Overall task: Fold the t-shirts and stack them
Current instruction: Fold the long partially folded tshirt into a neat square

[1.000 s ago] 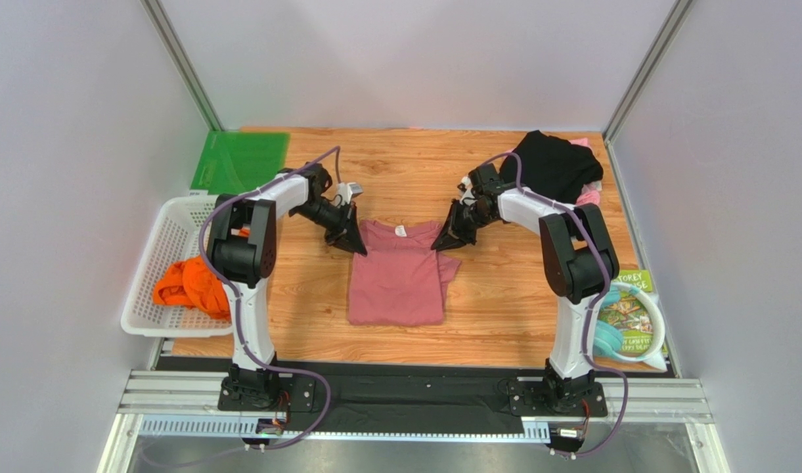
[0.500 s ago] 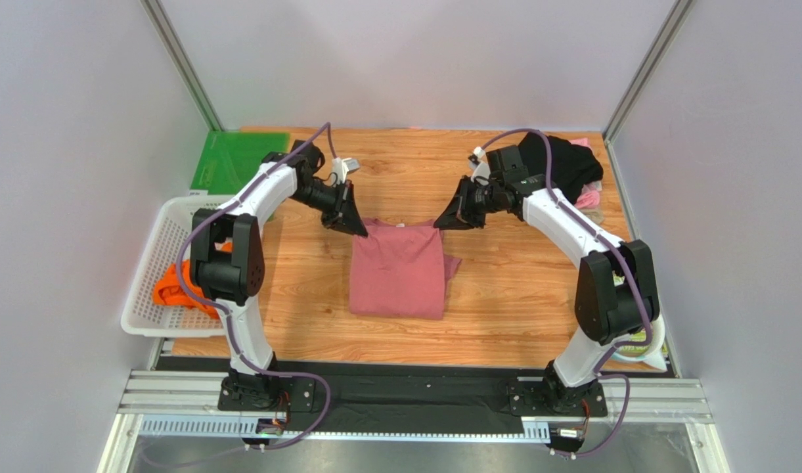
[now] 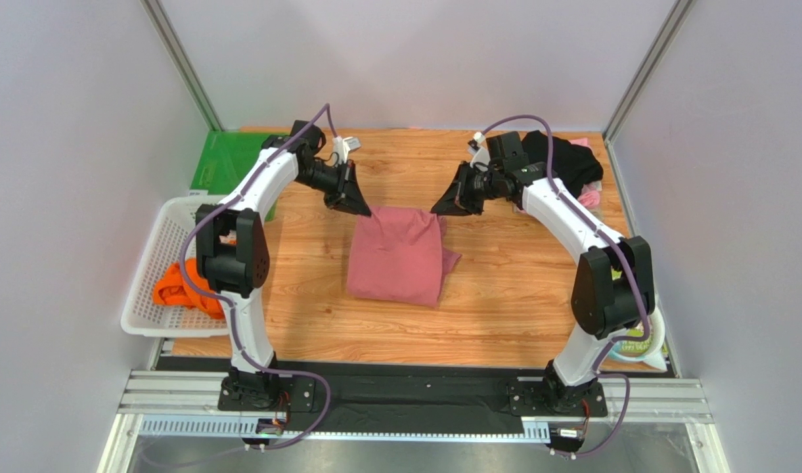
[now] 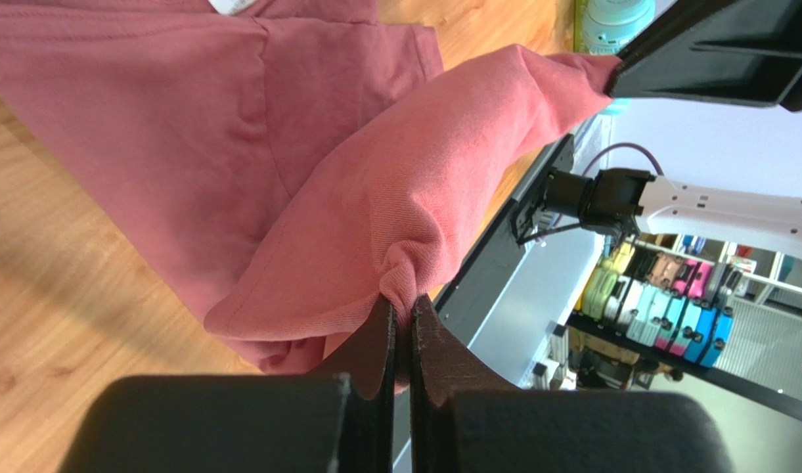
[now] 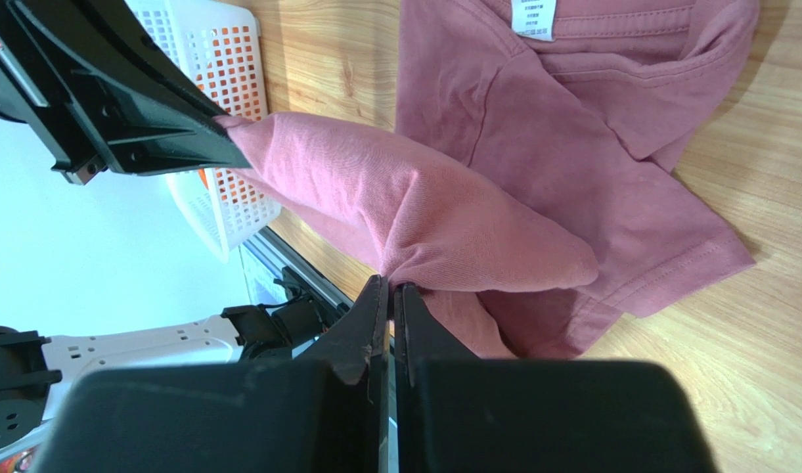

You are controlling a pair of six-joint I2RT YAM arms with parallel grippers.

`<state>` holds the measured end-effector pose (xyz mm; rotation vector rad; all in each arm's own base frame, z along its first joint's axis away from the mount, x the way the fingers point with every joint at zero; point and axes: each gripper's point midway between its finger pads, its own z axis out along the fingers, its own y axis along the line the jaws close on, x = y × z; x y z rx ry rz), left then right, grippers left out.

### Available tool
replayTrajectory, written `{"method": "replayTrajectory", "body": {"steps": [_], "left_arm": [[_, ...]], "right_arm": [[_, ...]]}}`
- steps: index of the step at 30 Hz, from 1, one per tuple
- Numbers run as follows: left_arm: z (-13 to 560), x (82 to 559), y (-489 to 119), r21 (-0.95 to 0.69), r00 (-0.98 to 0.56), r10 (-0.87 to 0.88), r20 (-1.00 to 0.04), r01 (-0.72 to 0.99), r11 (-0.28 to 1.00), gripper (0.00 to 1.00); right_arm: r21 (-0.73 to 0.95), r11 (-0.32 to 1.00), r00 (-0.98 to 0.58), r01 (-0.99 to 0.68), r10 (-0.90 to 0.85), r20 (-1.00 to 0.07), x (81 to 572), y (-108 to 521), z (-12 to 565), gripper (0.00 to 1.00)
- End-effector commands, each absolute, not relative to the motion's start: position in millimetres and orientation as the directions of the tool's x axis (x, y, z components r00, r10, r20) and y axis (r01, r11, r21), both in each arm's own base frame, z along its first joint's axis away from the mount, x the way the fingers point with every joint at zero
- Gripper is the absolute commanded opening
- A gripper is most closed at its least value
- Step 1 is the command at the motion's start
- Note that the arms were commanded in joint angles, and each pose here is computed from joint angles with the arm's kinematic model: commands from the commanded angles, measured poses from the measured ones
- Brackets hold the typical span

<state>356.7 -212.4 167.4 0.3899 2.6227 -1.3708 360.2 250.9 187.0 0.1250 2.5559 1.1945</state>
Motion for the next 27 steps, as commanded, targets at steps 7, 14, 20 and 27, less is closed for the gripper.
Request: {"method": "replayTrajectory", "body": {"steps": [7,14,20,27], "left_arm": [[164,390,-221,-0.784,-0.959,0.128,-0.253,0.281,0.554,0.00],[130,421,-224,-0.779,-0.972,0.112,-0.205,0.231,0.582,0.00],[91,427,-225,-0.770,-0.983,0.118,-0.144,0.186,0.610,0.06],[74,430,-222,-0.743,-0.983,0.124,-0.136,0.183,0.644,0.90]], "right_arm": [[0.778,0.626,-0.931,-0.058,0.247,-0.269,396,248,193,0.00],[0.767,0.640,-0.948,0.037,0.265,-0.175,426,242,133,0.00],[0.748,0.657,-0.956,0.100,0.273,-0.111,438,238,88,0.00],[0.734,0.671,-0.955,0.106,0.275,-0.114,454,236,78,0.11]]}}
